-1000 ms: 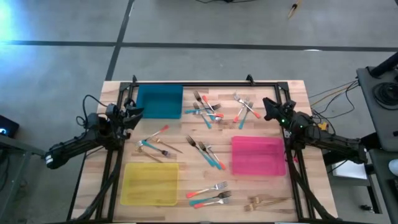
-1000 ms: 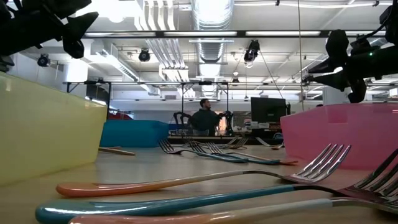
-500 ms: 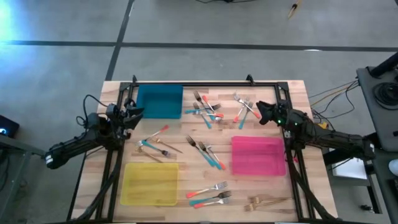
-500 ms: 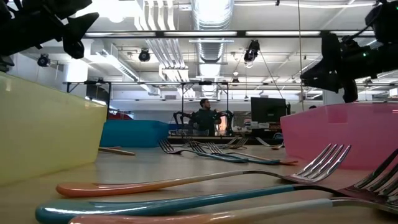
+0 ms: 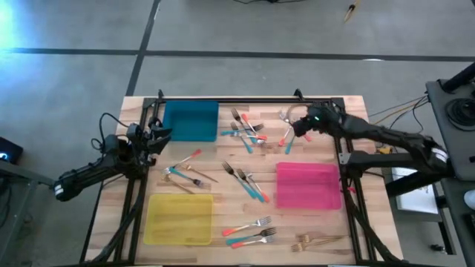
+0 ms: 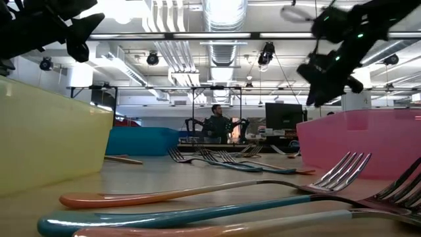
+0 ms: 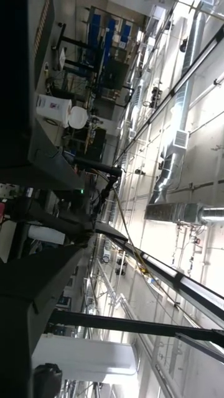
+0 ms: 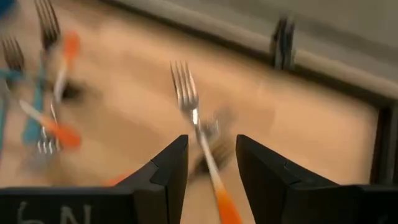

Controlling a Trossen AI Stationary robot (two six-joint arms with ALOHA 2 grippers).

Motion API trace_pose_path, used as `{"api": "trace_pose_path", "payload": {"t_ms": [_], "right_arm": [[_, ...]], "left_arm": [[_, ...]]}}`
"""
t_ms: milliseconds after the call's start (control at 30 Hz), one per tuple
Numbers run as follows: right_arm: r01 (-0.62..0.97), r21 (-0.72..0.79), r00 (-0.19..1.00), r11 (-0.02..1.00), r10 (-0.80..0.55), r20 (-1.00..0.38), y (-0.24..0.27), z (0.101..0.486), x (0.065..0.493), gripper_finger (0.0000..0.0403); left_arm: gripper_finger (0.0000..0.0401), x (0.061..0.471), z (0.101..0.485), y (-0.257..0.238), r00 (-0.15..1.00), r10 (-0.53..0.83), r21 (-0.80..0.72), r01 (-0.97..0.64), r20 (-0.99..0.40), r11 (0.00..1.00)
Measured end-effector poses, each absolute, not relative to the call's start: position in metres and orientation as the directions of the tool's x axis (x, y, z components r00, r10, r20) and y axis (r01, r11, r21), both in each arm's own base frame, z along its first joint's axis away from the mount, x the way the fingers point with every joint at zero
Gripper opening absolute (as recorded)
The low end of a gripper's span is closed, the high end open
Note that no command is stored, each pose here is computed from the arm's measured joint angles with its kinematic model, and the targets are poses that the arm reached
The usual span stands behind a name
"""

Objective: Sort silverware by color (type)
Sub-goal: Put the orange fork into the red bin

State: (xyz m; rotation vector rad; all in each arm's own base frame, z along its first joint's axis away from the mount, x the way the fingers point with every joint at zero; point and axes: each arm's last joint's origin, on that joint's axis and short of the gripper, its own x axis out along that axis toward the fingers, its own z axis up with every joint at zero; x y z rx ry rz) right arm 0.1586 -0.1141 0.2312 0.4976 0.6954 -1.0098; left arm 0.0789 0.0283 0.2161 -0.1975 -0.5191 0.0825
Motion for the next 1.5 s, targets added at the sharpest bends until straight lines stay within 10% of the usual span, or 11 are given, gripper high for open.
{"api": "trace_pose_path", "payload": {"t_ms": [667,1500], "right_arm": [[0.813,0.024,0.087,0.581,-0.082,-0.993,-0.208,0.191,0.205,0.0128],[0.813,0.014,0.070,0.582,-0.074,-0.995,-0.223,0.150,0.221,0.0128]], "left_arm": [[0.0141,0.079,0.216,0.028,0.866,0.129,-0.209,-0.029,0.483,0.978],[0.0141,0.079,0.216,0.028,0.866,0.129,-0.209,-0.029,0.483,0.978]]}}
